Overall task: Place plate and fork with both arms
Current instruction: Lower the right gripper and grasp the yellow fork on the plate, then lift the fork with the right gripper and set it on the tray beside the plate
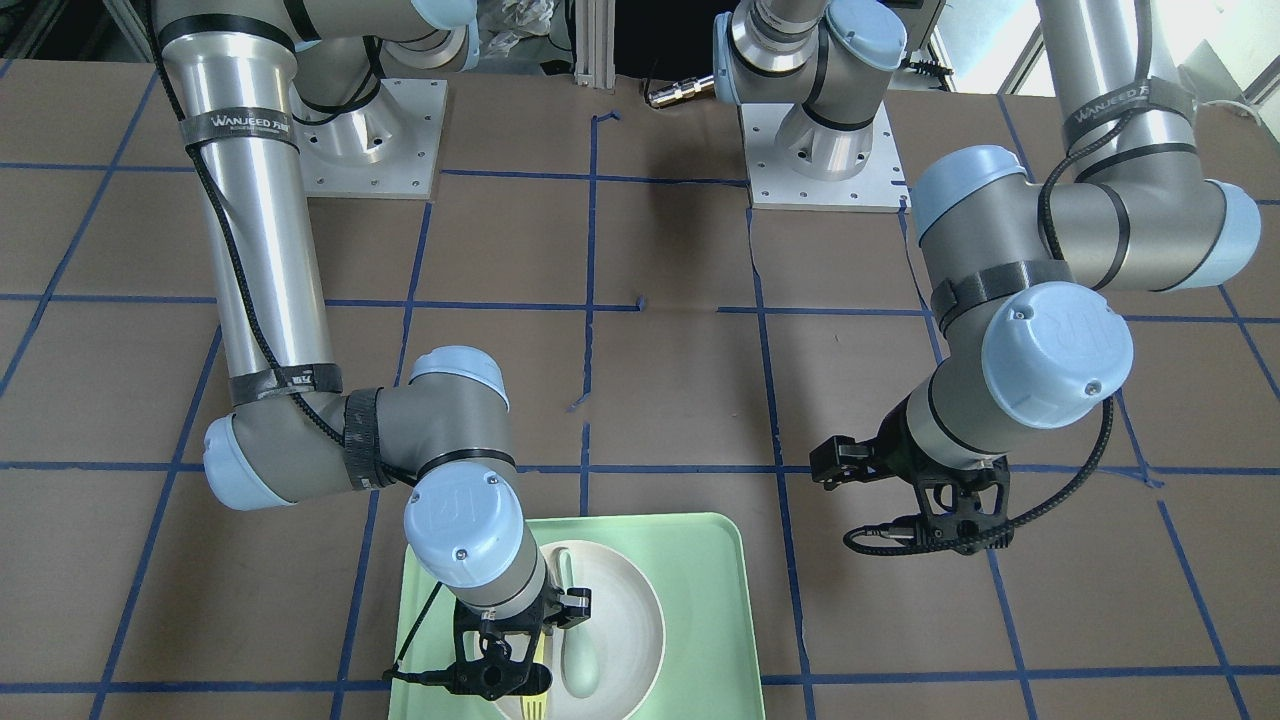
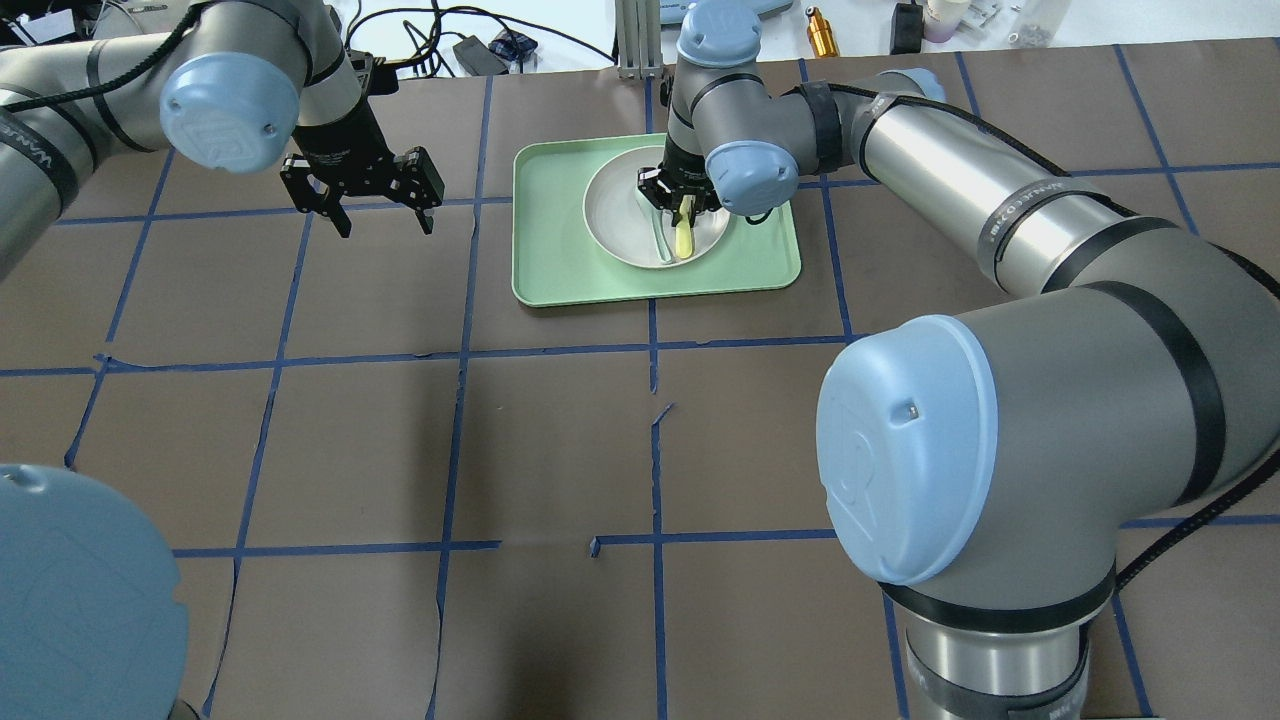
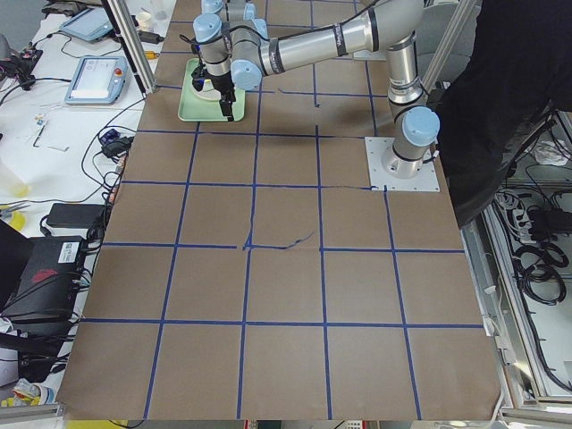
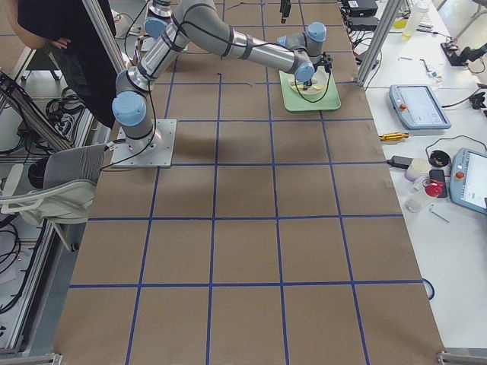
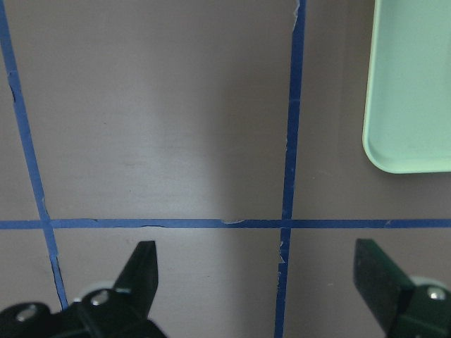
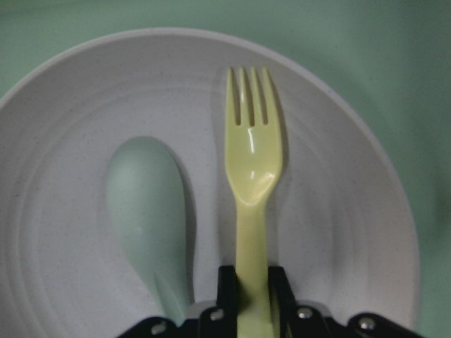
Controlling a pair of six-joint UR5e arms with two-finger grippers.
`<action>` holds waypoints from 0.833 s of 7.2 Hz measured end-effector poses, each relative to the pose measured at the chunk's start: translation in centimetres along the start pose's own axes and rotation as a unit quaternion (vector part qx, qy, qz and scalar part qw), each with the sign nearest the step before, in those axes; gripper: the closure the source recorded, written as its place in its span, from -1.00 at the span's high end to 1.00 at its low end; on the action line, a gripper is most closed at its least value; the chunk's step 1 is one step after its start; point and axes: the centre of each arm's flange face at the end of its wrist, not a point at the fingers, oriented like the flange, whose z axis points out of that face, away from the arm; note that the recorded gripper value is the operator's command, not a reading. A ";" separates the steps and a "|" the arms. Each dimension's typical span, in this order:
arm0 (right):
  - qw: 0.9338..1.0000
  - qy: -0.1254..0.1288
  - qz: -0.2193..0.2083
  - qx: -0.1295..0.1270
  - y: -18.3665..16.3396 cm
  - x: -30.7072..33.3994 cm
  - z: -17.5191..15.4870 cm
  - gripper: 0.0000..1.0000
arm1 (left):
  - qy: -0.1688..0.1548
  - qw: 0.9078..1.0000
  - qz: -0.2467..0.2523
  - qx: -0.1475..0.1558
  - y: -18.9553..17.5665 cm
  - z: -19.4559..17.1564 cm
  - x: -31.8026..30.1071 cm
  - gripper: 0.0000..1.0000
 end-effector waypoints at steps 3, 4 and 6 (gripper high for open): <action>0.999 -0.005 0.023 0.021 -0.2 -0.2 -3.5 -1.00 | 0.000 1.000 -0.001 0.002 0.0 -0.2 -0.1 1.00; 0.999 -0.009 0.029 0.037 -0.2 -0.3 -6.0 -1.00 | 0.000 1.000 -0.001 0.003 0.0 -0.3 -0.1 1.00; 0.998 -0.008 0.028 0.053 -0.6 1.7 -8.9 -1.00 | 0.000 1.000 -0.001 0.009 -0.1 -0.5 -0.1 1.00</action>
